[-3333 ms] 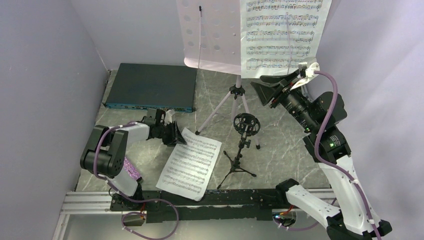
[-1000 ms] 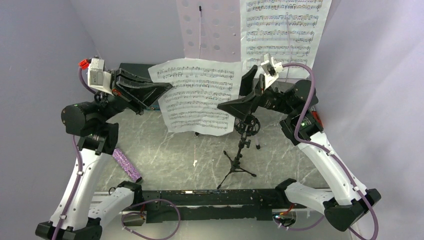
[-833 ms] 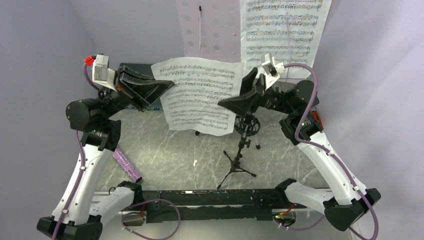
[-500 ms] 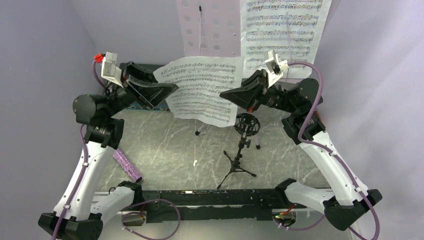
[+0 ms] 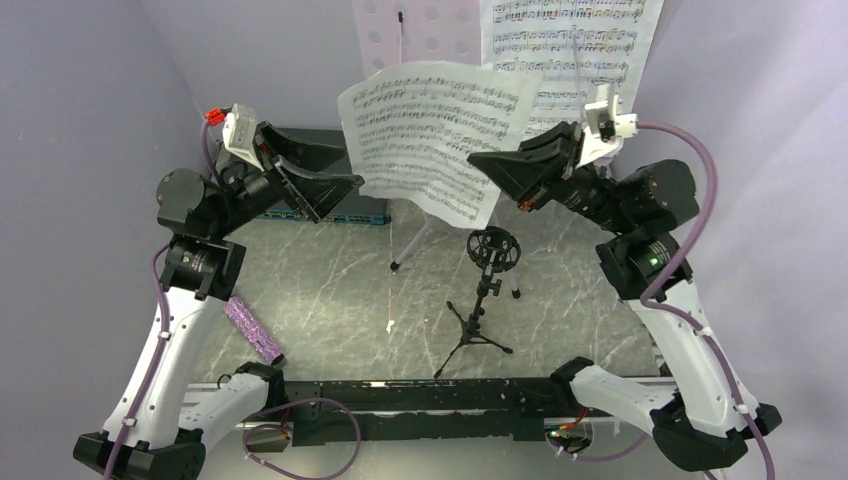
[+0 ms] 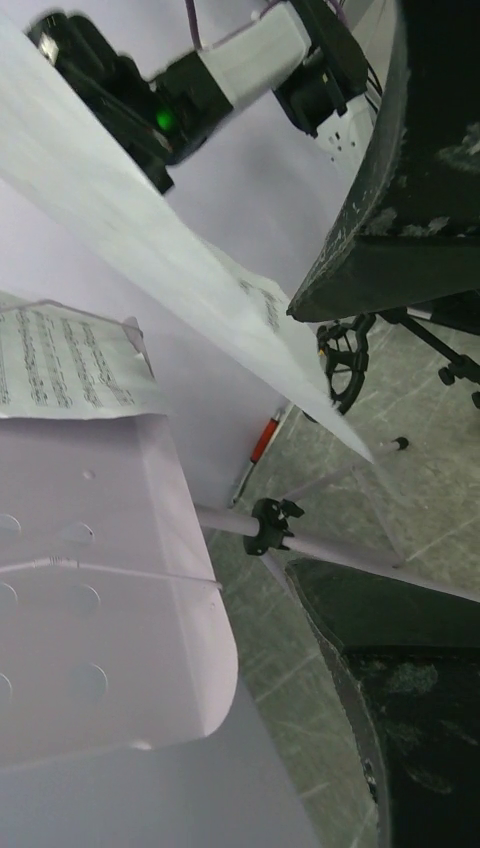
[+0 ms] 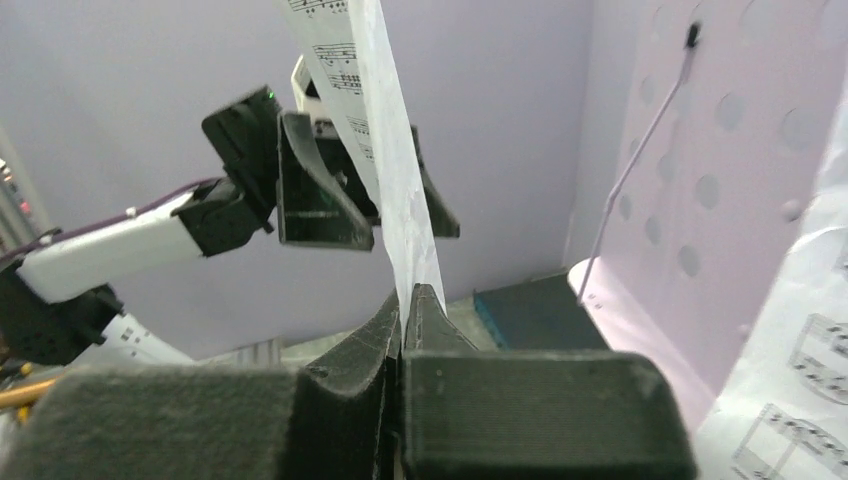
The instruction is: Set up the instrument practice props
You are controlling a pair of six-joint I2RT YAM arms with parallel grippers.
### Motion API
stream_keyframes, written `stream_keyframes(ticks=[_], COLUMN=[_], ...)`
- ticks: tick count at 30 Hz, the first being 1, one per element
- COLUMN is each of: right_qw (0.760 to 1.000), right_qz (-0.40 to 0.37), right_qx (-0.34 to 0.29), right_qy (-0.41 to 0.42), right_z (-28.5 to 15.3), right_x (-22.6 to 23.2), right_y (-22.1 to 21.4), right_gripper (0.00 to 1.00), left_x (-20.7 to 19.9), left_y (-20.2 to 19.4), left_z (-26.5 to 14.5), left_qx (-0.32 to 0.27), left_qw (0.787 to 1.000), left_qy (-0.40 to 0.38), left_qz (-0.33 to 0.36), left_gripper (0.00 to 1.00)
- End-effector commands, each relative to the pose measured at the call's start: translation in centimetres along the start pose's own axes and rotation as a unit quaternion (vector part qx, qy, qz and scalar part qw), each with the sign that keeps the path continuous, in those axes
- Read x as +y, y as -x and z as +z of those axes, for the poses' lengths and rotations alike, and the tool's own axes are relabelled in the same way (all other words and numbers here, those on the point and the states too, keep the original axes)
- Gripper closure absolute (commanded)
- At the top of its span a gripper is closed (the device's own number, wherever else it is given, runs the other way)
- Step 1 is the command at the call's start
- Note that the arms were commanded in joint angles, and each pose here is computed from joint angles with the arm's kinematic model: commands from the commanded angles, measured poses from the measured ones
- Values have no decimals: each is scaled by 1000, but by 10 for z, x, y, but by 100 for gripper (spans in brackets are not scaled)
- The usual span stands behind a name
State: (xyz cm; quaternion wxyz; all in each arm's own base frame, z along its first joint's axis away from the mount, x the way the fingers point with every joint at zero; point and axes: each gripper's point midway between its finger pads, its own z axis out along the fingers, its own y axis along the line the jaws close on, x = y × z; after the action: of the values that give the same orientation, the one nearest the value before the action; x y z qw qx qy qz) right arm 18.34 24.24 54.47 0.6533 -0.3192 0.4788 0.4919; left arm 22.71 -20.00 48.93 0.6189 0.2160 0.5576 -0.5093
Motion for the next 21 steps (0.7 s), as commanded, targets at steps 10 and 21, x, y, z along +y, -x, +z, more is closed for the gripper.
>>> stream_keyframes(ticks=[10,21], right_qw=[982,980], right_qz=[-53,-54], right_qx=[-130,-143], right_qy=[-124,-125], right_z=[-19,-7], right_x=[-10,-13], right_y=[109,131], right_gripper=[100,100], left_x=[2,2], left_y=[18,46], left_z=[15,36], left_qx=[8,-1], left_qw=[999,995], left_qy=[-15,-47], left_qz=[38,86], left_gripper=[10,12])
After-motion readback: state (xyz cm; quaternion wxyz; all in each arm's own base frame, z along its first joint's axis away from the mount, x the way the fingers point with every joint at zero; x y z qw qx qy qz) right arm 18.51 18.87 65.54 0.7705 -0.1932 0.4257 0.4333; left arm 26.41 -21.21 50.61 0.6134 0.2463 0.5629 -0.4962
